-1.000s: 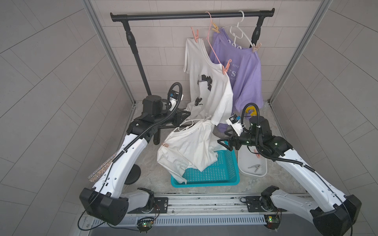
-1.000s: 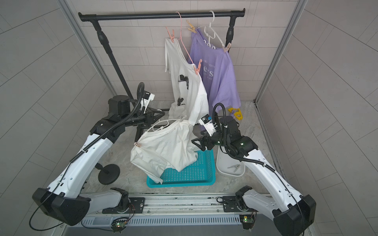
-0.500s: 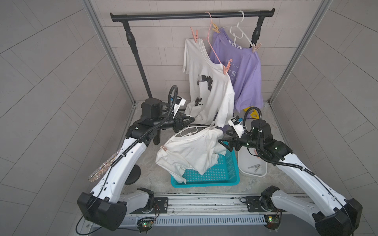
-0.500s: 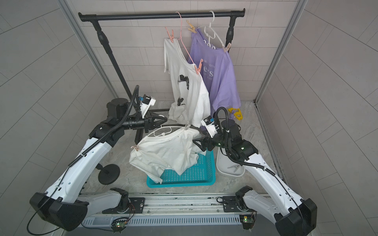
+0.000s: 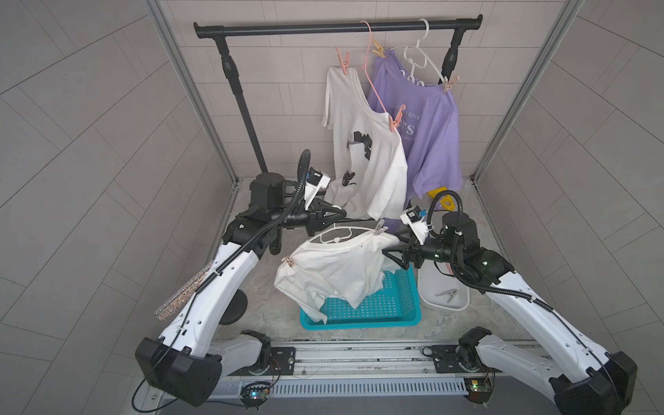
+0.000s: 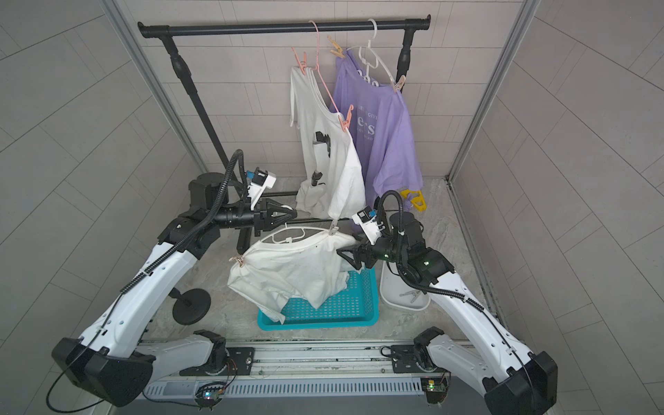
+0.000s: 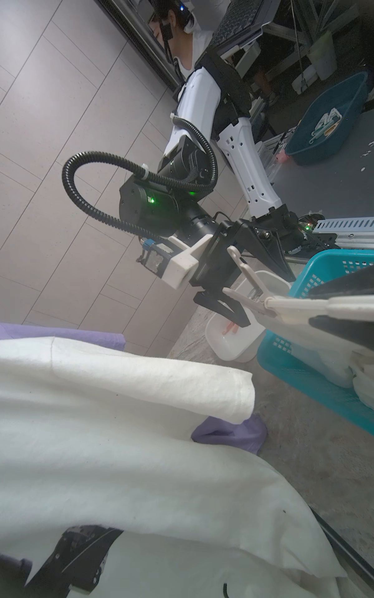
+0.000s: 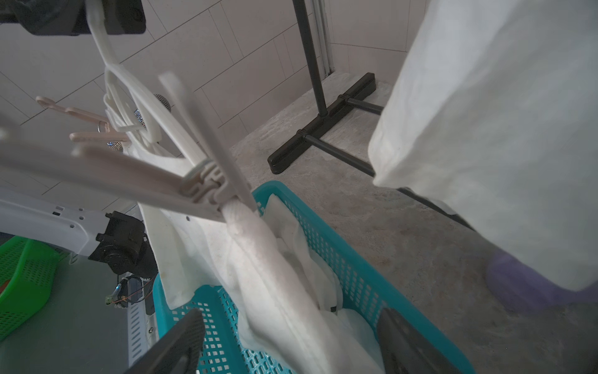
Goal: Use clothespins to secure the t-shirt on both sides of the hanger
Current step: Adjust the hanger.
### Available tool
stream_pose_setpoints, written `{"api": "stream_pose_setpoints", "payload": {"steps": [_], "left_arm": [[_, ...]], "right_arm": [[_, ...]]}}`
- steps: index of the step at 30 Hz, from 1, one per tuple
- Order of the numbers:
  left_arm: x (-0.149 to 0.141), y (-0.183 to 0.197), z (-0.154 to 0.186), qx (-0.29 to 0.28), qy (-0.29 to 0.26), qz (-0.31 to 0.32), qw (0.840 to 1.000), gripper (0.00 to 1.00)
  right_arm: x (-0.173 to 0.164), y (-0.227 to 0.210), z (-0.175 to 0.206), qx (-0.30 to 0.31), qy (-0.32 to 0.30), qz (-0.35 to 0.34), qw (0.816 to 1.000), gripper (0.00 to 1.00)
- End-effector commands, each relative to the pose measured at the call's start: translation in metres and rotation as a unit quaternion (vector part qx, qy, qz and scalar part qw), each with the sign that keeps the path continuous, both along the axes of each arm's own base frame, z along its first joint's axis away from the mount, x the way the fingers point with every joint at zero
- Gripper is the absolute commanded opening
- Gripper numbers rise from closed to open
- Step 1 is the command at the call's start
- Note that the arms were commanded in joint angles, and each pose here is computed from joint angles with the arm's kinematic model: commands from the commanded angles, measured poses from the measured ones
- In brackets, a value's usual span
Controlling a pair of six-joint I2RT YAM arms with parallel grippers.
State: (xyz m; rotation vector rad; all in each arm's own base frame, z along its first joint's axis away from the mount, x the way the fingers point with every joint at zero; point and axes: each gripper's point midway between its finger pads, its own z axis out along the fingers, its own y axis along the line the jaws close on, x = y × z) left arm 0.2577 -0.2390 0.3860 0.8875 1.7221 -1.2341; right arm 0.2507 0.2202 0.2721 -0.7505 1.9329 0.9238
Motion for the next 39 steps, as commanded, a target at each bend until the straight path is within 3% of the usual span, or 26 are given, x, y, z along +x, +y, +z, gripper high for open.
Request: {"api": "stream_pose_setpoints", "payload": {"steps": [1,14,20,32,39], "left_arm": [[-0.007,-0.004,0.014,-0.015,-0.029,-0.024,0.999,0.00],[-0.008,-0.007,0.022,-0.024,-0.020,-0.042,0.999,0.00],[-0.007,-0.005,0.024,-0.022,-0.030,-0.033,0.999,0.00],[-0.005,-0.005,0.028,-0.024,-0.021,-0.044,0.999,0.00],[-0.003,-0.005,0.027,-0.021,-0.017,-0.043,0.999,0.00]], "right_arm": [[-0.002,0.015,0.024,0.041,-0.016,0.046,0.998,0.86],[-0.002,0.038,0.038,0.123,0.012,0.112,0.986,0.74],[0.000,0.041,0.033,0.130,0.029,0.123,0.983,0.67],[0.007,0.033,0.016,0.131,0.041,0.107,0.985,0.71],[0.008,0.035,0.019,0.144,0.043,0.115,0.982,0.67]]}}
